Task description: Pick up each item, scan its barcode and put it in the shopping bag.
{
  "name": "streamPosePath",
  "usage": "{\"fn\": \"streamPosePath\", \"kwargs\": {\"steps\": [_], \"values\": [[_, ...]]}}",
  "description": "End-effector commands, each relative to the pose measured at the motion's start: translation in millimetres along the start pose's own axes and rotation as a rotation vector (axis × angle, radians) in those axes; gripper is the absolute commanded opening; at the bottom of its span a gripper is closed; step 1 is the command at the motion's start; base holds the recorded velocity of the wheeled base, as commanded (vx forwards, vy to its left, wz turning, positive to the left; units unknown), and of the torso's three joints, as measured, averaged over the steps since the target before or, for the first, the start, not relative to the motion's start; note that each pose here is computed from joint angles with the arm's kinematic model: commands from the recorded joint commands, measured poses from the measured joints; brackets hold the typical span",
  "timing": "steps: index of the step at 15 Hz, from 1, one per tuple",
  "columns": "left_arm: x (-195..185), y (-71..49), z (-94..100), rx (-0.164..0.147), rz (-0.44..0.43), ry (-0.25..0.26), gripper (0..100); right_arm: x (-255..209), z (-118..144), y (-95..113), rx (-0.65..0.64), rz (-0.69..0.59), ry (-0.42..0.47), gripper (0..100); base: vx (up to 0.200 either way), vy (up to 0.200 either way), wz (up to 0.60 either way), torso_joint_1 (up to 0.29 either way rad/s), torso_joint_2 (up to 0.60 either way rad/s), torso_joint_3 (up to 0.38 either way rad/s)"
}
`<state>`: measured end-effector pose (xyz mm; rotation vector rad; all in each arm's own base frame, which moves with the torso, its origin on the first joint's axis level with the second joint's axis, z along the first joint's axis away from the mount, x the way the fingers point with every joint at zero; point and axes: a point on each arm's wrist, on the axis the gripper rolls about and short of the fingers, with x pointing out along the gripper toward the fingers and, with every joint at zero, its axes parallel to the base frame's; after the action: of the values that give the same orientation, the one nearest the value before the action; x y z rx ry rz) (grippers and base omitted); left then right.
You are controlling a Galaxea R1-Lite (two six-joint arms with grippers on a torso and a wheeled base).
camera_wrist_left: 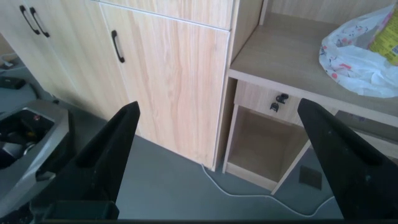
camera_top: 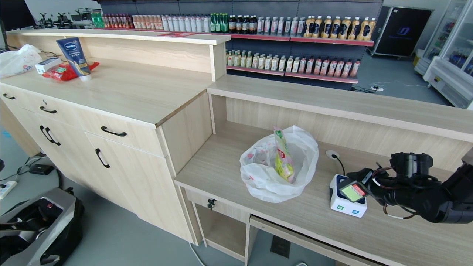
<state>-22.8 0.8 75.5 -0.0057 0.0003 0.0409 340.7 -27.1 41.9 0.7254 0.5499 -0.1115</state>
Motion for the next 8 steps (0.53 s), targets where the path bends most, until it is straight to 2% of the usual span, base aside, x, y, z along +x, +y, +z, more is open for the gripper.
{"fn": "streamPosePath", "kwargs": {"steps": [1,8], "values": [[0.0,0.0,0.0,0.000,0.001,0.000,100,1.3,-1.9,0.8,-0.003,0.002,0.006,0,0.000,0.000,0.00,0.000,0.00,0.000],[0.0,0.0,0.0,0.000,0.001,0.000,100,1.8,-2.0,4.7,-0.010,0.022,-0.006,0,0.000,0.000,0.00,0.000,0.00,0.000]]}}
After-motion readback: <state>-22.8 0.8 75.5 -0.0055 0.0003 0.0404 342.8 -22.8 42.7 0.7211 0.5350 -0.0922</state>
